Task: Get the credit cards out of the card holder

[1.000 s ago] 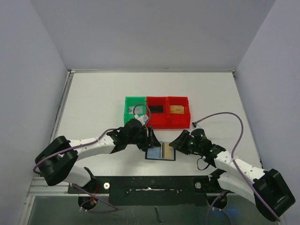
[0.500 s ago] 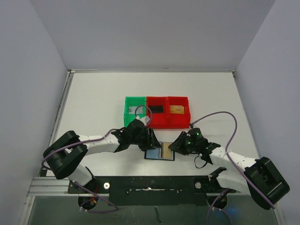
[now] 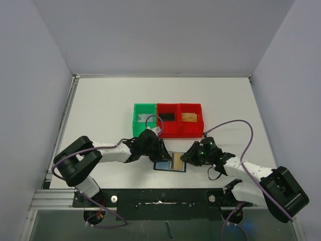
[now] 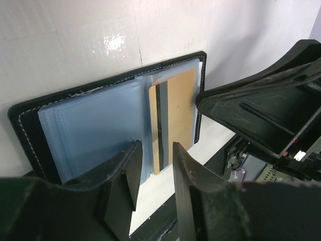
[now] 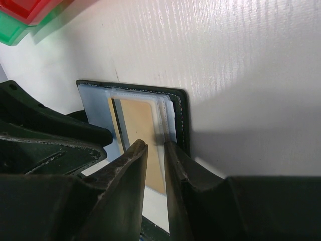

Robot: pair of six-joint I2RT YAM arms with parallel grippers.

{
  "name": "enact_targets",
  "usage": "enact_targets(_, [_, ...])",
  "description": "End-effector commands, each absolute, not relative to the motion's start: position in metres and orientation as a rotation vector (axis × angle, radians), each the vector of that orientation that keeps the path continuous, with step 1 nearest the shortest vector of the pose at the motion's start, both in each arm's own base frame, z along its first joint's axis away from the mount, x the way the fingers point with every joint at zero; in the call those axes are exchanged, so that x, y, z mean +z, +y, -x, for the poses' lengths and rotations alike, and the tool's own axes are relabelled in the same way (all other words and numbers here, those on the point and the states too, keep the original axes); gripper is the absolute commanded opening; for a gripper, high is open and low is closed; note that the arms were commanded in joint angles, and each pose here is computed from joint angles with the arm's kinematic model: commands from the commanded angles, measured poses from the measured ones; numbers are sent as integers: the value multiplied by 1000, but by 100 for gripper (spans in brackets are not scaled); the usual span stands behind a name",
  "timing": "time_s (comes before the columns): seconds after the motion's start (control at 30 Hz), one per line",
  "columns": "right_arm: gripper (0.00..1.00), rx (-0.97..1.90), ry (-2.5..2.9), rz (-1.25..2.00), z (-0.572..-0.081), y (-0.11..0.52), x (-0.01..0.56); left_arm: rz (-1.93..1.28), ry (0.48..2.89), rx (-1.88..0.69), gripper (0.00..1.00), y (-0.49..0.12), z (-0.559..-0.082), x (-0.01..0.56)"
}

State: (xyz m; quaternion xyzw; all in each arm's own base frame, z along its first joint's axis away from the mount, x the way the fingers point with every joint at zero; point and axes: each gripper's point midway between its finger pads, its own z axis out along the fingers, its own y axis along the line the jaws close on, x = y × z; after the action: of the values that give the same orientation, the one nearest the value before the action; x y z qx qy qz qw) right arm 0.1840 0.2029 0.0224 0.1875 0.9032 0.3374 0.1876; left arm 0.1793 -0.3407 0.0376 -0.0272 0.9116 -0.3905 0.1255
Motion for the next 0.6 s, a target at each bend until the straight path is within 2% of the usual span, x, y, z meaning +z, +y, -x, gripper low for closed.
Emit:
enact_targets(0.0, [23, 917, 2565, -535, -178, 199, 15, 85, 2614, -1240, 27, -357, -184, 44])
enact_targets(0.1, [23, 917, 2569, -531, -177, 199, 15, 89, 2619, -1266, 20, -360, -182, 42])
enact_targets(0.37, [23, 943, 2570, -516, -178, 203, 15, 112, 2635, -1307, 18, -358, -173, 33])
enact_targets(0.57, [23, 965, 2573, -501, -178, 206, 16, 133, 2623, -1301, 5, -355, -174, 33])
